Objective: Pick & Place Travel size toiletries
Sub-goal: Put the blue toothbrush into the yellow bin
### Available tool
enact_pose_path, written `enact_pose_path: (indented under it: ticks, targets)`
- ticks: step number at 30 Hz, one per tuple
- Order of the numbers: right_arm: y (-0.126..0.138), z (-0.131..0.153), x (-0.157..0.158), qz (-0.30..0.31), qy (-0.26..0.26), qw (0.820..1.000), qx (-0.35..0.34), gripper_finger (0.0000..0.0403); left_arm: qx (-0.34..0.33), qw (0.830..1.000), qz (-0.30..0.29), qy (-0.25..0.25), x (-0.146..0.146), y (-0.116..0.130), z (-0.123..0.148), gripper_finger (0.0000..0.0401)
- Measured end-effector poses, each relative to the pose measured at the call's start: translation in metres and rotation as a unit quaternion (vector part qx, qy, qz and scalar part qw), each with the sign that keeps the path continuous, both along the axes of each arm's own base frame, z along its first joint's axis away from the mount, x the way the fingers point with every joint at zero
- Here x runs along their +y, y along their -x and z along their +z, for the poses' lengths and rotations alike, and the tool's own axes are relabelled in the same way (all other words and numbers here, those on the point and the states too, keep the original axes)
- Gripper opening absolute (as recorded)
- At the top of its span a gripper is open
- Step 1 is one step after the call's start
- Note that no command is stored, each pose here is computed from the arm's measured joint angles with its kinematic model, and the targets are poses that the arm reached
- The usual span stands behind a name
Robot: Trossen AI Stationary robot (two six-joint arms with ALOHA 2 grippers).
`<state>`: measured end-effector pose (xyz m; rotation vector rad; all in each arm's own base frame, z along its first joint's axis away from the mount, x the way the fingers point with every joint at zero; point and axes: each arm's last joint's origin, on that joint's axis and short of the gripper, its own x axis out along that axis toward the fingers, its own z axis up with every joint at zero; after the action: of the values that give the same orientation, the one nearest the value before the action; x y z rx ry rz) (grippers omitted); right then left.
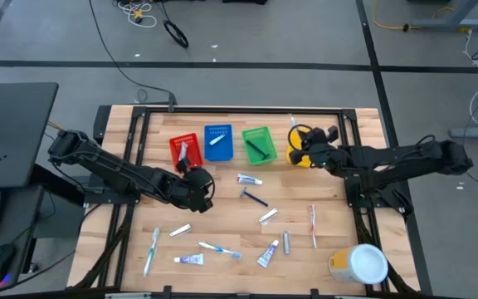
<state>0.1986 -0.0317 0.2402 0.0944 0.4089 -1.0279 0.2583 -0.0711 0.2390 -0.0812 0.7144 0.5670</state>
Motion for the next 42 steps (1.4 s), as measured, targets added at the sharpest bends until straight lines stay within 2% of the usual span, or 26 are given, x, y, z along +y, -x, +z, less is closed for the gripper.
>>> enact_pose_path:
  ticks: [8, 13, 23, 29, 33, 37, 42]
  targets:
    - [0.013, -0.056, -0.020, -0.064, -0.009, 0.997, -0.034, 0.0008, -0.015, 1.000, -0.009, -0.002, -0.001, -0.003, 0.002, 0.0125]
    - [0.019, -0.075, -0.027, -0.053, -0.004, 0.998, -0.046, 0.0008, -0.020, 1.000, -0.011, -0.002, -0.001, -0.004, 0.003, 0.0125]
    - [0.026, -0.107, -0.035, -0.050, -0.061, 0.997, -0.018, 0.0009, -0.023, 0.999, -0.021, -0.011, -0.002, -0.006, 0.005, 0.0125]
    - [0.026, -0.113, -0.041, -0.055, -0.064, 0.996, -0.004, 0.0009, -0.025, 0.999, -0.029, -0.017, -0.002, -0.007, 0.005, 0.0125]
    - [0.025, -0.112, -0.046, -0.037, -0.061, 0.997, 0.004, 0.0014, -0.025, 0.999, -0.029, -0.017, -0.002, -0.007, 0.005, 0.0125]
    - [0.026, -0.113, -0.051, -0.015, -0.090, 0.996, -0.005, 0.0026, -0.025, 0.999, -0.029, -0.017, -0.002, -0.007, 0.005, 0.0125]
    - [0.029, -0.113, -0.057, -0.023, -0.097, 0.995, -0.006, 0.0052, -0.025, 0.999, -0.029, -0.017, -0.002, -0.007, 0.005, 0.0125]
